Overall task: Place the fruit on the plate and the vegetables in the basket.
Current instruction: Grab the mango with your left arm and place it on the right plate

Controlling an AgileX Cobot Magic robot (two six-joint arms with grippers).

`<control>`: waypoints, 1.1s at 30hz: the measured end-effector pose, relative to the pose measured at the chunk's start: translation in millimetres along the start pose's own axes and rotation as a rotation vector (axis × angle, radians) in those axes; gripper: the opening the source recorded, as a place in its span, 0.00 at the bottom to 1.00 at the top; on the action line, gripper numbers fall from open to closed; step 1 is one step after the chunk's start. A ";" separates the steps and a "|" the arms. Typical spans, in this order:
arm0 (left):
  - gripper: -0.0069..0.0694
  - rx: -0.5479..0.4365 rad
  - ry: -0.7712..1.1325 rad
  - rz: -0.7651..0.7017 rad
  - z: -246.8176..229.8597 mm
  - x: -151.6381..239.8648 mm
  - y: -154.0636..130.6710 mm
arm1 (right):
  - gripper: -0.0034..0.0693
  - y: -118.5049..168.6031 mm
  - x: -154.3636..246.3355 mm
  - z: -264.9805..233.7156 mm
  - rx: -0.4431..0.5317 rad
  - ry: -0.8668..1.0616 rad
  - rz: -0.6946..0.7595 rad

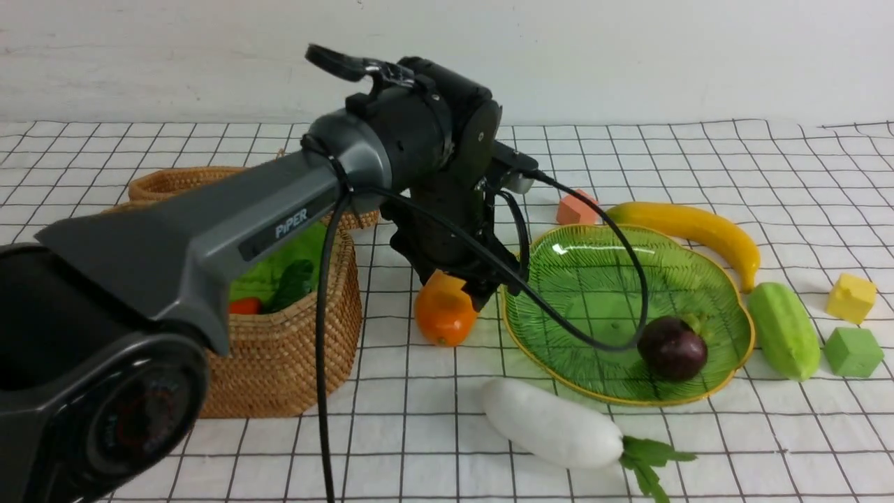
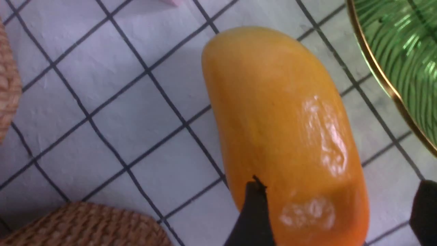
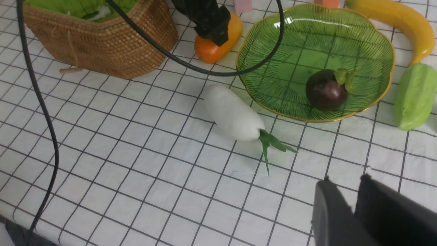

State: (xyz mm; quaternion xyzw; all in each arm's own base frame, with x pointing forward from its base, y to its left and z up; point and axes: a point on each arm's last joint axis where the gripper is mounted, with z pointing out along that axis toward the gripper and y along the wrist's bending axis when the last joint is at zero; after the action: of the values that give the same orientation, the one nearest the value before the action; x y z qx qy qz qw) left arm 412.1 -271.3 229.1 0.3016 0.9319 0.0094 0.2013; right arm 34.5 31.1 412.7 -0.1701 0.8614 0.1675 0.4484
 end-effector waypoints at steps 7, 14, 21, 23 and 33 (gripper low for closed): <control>0.96 -0.040 -0.020 0.009 27.3 -1.1 -1.0 | 0.24 0.0 0.1 0.0 0.000 0.001 -0.003; 0.88 -0.080 0.007 0.028 53.8 3.1 -1.1 | 0.24 0.0 0.3 0.0 0.000 0.003 -0.003; 0.83 -0.099 0.013 0.037 55.4 3.5 0.4 | 0.24 0.1 0.8 0.0 -0.001 0.009 -0.003; 0.83 -0.121 0.033 0.043 50.2 3.3 3.1 | 0.24 0.1 0.9 0.0 -0.001 0.010 -0.003; 0.83 -0.043 -0.159 0.138 -52.1 -29.6 -15.2 | 0.24 -4.4 -2.5 -0.1 0.048 -0.027 -0.022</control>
State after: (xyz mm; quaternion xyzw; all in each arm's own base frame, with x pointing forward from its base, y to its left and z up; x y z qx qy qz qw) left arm 405.6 -295.1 285.8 0.3606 0.8895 0.0193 0.2798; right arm 37.6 27.5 414.3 -0.1662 0.8573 0.1440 0.4656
